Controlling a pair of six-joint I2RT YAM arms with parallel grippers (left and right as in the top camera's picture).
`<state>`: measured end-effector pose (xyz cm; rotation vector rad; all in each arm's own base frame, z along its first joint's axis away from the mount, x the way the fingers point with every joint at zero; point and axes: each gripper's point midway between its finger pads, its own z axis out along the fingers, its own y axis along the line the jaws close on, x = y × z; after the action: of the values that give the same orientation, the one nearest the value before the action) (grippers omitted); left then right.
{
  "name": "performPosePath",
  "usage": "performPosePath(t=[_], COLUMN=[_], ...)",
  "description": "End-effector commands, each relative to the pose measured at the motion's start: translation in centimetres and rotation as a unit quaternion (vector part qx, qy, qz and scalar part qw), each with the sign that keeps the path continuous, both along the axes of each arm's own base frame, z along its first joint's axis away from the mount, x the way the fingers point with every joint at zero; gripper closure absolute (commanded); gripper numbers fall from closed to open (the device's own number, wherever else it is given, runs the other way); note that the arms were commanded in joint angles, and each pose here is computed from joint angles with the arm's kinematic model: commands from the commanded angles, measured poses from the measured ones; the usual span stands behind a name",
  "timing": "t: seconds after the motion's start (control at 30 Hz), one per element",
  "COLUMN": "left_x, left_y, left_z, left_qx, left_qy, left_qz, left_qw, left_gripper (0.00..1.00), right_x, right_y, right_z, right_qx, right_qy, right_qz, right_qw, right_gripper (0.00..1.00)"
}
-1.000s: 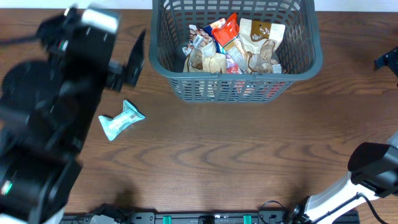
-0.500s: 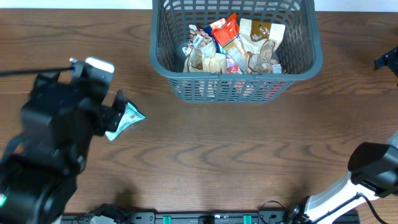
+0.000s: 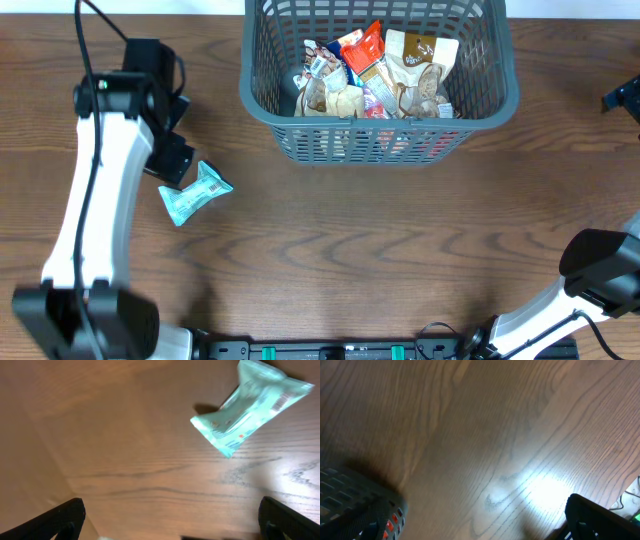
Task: Pack container
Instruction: 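Move left gripper down over the light-blue wipes pack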
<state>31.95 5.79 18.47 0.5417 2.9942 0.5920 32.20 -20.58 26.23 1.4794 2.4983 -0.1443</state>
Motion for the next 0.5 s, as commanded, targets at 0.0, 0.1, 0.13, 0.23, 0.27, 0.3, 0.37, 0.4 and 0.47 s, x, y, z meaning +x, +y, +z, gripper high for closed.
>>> performPosePath(t=[0.0, 0.1, 0.13, 0.23, 0.27, 0.3, 0.37, 0.4, 0.47], left_x=[0.3, 1.0, 1.2, 1.5, 1.7, 1.8, 2.1, 2.1, 2.1], left_y=[-0.1, -1.5, -2.1, -3.5, -4.0, -4.5, -5.3, -5.6, -5.7], left_z=[-1.9, -2.8, -2.8, -2.8, -2.8, -2.7, -2.6, -2.7, -2.8], left_qx=[-0.053, -0.124, -0.150, -0.210, -0.227, -0.247, -0.275, -0.282, -0.286], left_qy=[0.026, 0.021, 0.018, 0.006, 0.001, -0.005, -0.012, -0.013, -0.014], left_qz=[-0.010, -0.031, -0.038, -0.042, -0.042, -0.043, -0.046, -0.047, -0.047], left_qw=[0.998, 0.992, 0.988, 0.977, 0.973, 0.968, 0.960, 0.958, 0.957], left_gripper=[0.02, 0.01, 0.01, 0.02, 0.01, 0.01, 0.01, 0.01, 0.01], right_x=[-0.2, -0.2, -0.2, -0.2, -0.2, -0.2, -0.2, -0.2, -0.2], right_y=[-0.1, -0.1, -0.1, -0.1, -0.1, -0.1, -0.1, -0.1, -0.1], right_z=[0.1, 0.1, 0.1, 0.1, 0.1, 0.1, 0.1, 0.1, 0.1], right_qx=[0.000, 0.000, 0.000, 0.000, 0.000, 0.000, 0.000, 0.000, 0.000], right_qy=[-0.001, -0.001, -0.001, -0.001, -0.001, -0.001, -0.001, -0.001, -0.001], right_qz=[-0.003, -0.003, -0.003, -0.003, -0.003, -0.003, -0.003, -0.003, -0.003], right_qw=[1.000, 1.000, 1.000, 1.000, 1.000, 1.000, 1.000, 1.000, 1.000], right_gripper=[0.01, 0.01, 0.01, 0.01, 0.01, 0.01, 0.01, 0.01, 0.01])
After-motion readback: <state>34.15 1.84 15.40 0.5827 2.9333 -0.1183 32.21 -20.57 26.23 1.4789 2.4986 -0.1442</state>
